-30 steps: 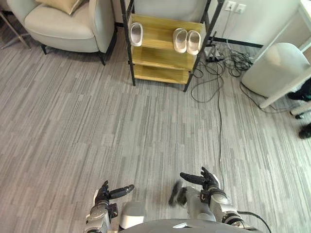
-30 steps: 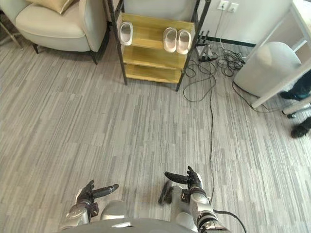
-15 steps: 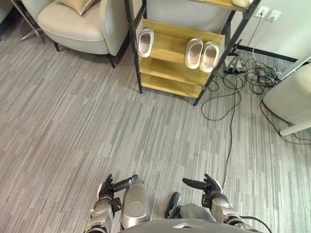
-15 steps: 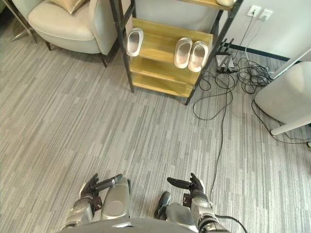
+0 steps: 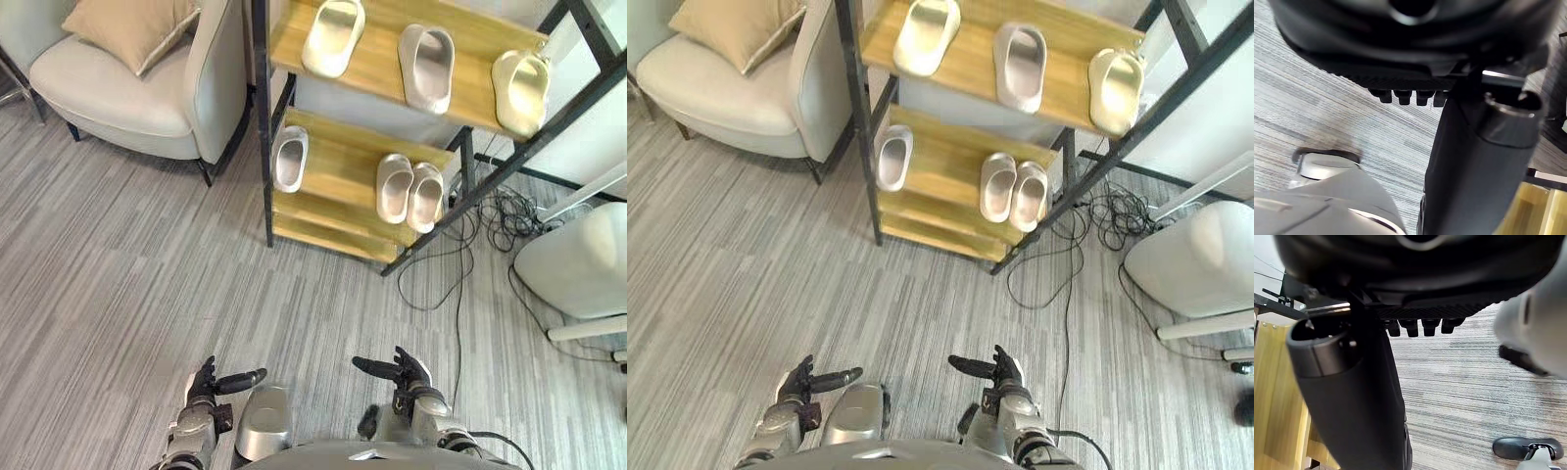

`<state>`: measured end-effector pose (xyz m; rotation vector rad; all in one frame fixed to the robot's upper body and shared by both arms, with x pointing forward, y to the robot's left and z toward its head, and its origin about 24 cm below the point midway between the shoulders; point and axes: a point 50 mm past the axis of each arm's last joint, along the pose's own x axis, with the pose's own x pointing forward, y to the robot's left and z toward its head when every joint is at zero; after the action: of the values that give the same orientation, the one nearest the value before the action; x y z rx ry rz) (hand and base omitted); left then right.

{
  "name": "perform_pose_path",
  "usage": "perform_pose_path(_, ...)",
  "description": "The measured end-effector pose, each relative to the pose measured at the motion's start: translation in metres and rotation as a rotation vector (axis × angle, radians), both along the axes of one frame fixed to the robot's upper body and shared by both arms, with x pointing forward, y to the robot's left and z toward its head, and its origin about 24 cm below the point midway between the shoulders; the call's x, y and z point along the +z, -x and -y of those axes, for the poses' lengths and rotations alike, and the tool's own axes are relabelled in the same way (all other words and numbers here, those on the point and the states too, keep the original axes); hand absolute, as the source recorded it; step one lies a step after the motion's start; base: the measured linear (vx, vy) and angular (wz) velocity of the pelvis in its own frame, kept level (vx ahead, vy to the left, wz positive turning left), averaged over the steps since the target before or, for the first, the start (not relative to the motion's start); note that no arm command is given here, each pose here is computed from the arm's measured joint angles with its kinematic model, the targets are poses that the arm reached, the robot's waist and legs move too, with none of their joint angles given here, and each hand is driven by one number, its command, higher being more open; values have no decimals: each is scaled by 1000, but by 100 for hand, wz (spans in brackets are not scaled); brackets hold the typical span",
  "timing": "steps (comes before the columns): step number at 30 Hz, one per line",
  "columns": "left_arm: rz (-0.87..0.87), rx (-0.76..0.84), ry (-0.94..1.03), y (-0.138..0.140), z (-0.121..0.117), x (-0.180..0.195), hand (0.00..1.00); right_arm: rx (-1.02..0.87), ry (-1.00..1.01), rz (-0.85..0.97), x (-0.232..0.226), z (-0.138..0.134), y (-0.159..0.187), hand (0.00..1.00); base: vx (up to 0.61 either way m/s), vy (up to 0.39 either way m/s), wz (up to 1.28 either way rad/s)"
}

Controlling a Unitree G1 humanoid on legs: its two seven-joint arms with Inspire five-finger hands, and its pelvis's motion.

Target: Organize the slippers on the shoe rack

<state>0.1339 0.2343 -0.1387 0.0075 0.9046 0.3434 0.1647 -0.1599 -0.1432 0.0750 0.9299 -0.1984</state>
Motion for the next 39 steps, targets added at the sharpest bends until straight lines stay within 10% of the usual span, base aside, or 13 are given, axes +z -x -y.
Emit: perform_pose_path(39, -126, -110, -2, 27, 9, -13, 100, -24, 16, -98, -13, 13, 41, 100, 200, -12, 2)
